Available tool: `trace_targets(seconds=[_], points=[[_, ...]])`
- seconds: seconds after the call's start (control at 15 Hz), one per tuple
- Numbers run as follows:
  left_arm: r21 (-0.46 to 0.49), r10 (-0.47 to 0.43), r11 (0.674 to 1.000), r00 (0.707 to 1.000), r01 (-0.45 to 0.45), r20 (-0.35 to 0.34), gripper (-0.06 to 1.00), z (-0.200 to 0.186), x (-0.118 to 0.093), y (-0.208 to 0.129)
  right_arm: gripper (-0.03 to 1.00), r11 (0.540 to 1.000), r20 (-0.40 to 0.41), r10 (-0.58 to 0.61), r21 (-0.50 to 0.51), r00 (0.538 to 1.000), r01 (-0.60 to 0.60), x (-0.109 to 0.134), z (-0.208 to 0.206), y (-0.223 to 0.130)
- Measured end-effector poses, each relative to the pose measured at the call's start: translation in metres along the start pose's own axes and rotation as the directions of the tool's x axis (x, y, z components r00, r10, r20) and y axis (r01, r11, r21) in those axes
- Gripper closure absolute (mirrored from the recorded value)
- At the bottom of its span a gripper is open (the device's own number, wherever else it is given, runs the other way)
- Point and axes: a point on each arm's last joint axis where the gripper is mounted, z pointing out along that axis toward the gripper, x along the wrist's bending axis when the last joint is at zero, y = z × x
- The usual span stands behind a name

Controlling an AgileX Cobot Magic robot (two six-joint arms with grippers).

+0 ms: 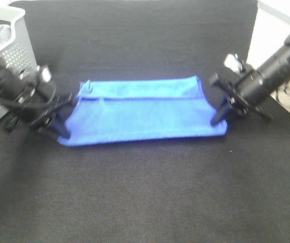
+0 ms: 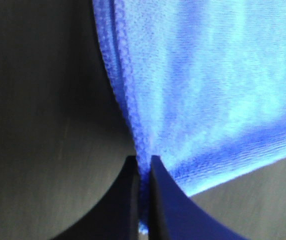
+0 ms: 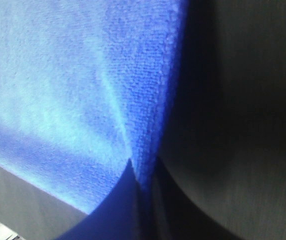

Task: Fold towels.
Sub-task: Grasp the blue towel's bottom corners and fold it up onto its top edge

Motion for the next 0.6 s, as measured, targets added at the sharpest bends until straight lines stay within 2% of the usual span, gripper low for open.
trace_targets(seconds=[0.13, 0.27, 0.4, 0.6], points=[[0.043, -0.015, 0.999, 1.0, 0.015, -0.006, 0.93, 0.001, 0.004, -0.016, 0.97, 1.0, 0.016, 0.021, 0.015, 1.0, -0.021, -0.003, 0.001, -0.022], [0.05, -0.018, 0.999, 1.0, 0.018, -0.001, 0.93, 0.0, 0.003, -0.018, 0.97, 1.0, 0.017, 0.012, 0.005, 1.0, -0.012, -0.001, -0.003, -0.024], [0.011, -0.023, 1.0, 1.0, 0.023, 0.004, 0.93, -0.006, -0.002, -0.006, 0.97, 0.999, 0.015, -0.018, -0.039, 1.0, 0.019, 0.006, -0.013, -0.014], [-0.107, 0.0, 0.994, 1.0, 0.001, 0.005, 0.93, -0.028, -0.017, 0.029, 0.97, 0.989, 0.008, -0.069, -0.132, 0.998, 0.07, 0.021, -0.034, 0.014]])
